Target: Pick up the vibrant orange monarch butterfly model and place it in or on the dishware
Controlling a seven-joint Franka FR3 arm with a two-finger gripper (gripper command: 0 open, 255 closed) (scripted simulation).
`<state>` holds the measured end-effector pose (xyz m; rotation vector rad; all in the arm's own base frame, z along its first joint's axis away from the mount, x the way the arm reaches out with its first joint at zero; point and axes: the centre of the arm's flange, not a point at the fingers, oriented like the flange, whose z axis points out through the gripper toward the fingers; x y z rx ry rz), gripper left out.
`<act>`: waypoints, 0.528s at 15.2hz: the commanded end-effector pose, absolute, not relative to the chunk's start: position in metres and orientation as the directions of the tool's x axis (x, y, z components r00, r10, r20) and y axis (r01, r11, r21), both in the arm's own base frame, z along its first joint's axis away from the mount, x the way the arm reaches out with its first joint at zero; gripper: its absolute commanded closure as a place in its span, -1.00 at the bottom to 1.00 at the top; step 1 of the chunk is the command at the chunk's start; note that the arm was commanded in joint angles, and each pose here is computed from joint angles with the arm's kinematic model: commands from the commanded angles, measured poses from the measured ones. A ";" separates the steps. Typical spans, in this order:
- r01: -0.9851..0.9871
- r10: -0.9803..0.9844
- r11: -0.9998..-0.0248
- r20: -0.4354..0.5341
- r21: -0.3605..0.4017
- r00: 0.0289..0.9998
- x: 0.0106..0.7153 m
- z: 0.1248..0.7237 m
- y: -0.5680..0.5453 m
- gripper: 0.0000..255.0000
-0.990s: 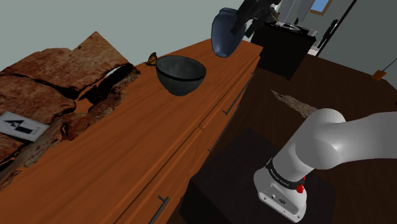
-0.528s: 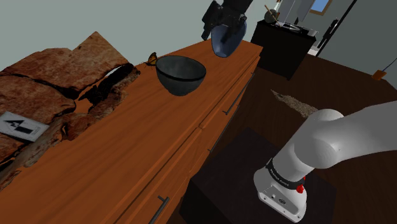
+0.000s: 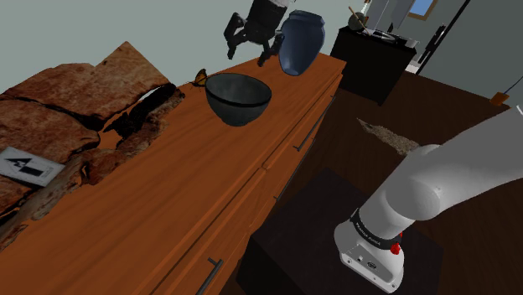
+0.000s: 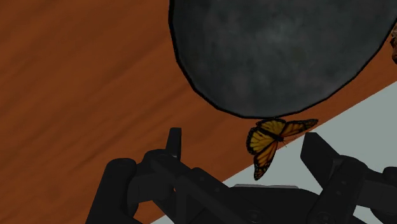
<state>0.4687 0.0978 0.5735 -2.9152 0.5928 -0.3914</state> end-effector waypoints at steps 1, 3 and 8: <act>-0.412 -0.449 -0.890 0.215 -0.196 0.867 0.490 0.560 0.108 -1.00; -0.456 -0.493 -0.867 0.206 -0.202 0.845 0.513 0.548 0.115 -1.00; -0.562 -0.598 -0.799 0.182 -0.215 0.780 0.571 0.518 0.128 -1.00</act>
